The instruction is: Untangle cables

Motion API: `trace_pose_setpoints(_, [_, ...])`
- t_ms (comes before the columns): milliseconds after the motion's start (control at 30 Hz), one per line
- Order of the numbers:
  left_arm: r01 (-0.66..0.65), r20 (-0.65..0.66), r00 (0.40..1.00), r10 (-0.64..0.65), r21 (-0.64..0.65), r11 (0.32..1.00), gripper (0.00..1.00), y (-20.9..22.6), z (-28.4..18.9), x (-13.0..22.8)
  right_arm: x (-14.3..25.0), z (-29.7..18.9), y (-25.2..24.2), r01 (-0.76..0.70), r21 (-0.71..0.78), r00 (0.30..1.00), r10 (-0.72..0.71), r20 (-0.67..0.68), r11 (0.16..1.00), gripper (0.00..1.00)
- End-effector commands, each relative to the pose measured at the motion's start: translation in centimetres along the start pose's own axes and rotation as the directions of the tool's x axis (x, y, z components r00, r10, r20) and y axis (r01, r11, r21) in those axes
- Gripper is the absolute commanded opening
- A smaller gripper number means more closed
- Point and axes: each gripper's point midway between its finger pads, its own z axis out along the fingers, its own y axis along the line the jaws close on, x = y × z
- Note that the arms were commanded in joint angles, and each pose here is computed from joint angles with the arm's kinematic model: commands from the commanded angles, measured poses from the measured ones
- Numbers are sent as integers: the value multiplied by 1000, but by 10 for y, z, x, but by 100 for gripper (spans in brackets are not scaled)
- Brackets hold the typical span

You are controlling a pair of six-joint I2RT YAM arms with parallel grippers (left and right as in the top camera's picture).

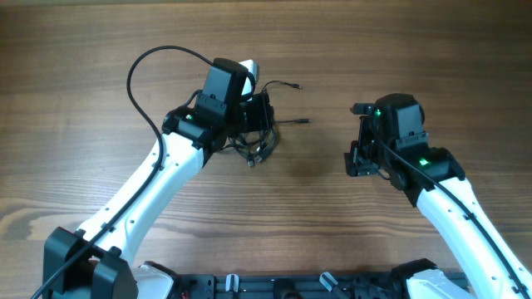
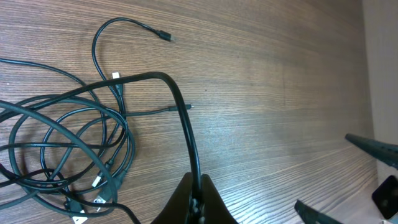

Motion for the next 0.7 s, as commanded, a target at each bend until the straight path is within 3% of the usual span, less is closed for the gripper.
trace_pose_setpoints(0, [-15, 31, 999, 15, -4, 1000, 4, -1, 1, -8, 26, -7, 8, 108, -26, 984, -110, -140, 994, 100])
trace_pose_setpoints(100, [-5, 90, 996, 4, 8, 1000, 4, 3, -3, -27, 55, -13, 28, 479, -216, 828, -520, -211, 851, 100])
trace_pose_setpoints(200, [2, 189, 982, -18, 85, 996, 4, 5, -20, -62, 79, -22, 21, 640, -335, 634, -721, -279, 692, 100])
trace_pose_setpoints(300, [-51, 245, 969, 5, 183, 982, 4, 2, -36, -86, 85, -25, 32, 699, -407, 554, -805, -211, 588, 100])
trace_pose_setpoints(367, [-92, 246, 968, 40, 206, 974, 4, 7, -42, -89, 80, -15, 43, 804, -413, 438, -896, -73, 428, 100])
trace_pose_setpoints(467, [-157, 228, 969, 94, 273, 949, 4, 0, -48, -85, 95, -2, 49, 853, -458, 282, -959, 3, 249, 97])
trace_pose_setpoints(600, [-169, 221, 970, 102, 311, 935, 4, 2, -54, -86, 134, 40, 34, 855, -509, 119, -993, 13, 96, 79])
trace_pose_setpoints(667, [-156, 230, 969, 87, 302, 940, 4, 9, -56, -90, 154, 64, 12, 842, -534, 69, -997, -39, 79, 81])
